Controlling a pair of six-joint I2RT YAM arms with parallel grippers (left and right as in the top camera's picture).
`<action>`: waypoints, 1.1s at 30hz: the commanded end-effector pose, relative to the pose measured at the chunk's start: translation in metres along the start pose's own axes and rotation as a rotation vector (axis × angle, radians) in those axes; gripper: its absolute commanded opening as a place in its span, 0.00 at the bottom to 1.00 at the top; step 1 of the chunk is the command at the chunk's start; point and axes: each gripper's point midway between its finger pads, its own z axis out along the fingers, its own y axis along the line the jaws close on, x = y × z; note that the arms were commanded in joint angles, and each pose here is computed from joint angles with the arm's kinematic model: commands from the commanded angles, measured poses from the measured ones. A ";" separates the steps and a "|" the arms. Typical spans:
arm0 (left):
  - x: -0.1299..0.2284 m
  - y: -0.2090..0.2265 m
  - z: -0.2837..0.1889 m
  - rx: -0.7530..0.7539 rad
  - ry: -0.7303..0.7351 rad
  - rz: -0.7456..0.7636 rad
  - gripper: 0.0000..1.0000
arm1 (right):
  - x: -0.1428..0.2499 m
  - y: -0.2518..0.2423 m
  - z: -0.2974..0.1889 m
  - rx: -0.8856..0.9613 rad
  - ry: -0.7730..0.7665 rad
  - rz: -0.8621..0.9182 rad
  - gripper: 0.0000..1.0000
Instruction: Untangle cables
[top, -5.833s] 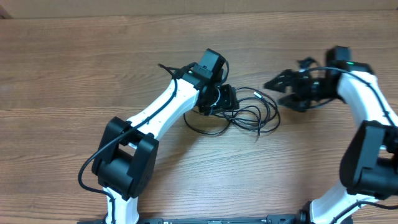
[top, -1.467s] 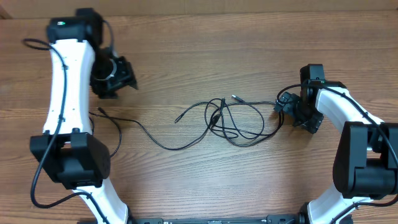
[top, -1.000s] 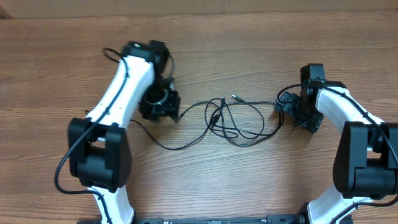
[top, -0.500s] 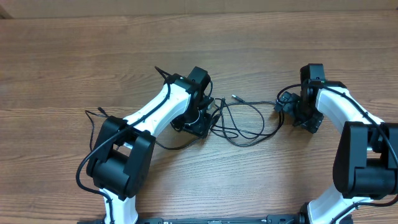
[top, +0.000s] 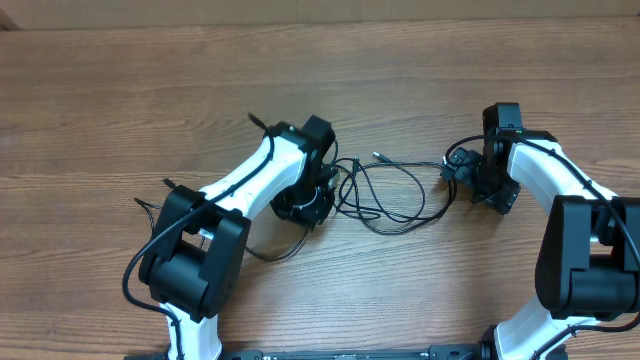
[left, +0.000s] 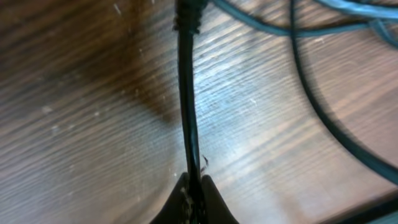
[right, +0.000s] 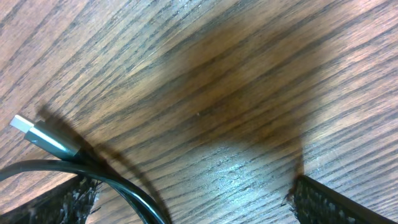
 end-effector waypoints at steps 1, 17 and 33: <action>-0.026 -0.014 -0.066 0.024 -0.166 0.022 0.04 | 0.008 0.002 0.006 -0.028 0.034 0.009 1.00; 0.000 0.143 -0.142 -0.104 -0.273 -0.757 0.04 | 0.008 0.002 0.006 -0.028 0.035 0.009 1.00; 0.055 0.214 -0.071 -0.127 -0.177 -1.180 0.07 | 0.009 0.004 0.006 -0.041 0.042 0.009 1.00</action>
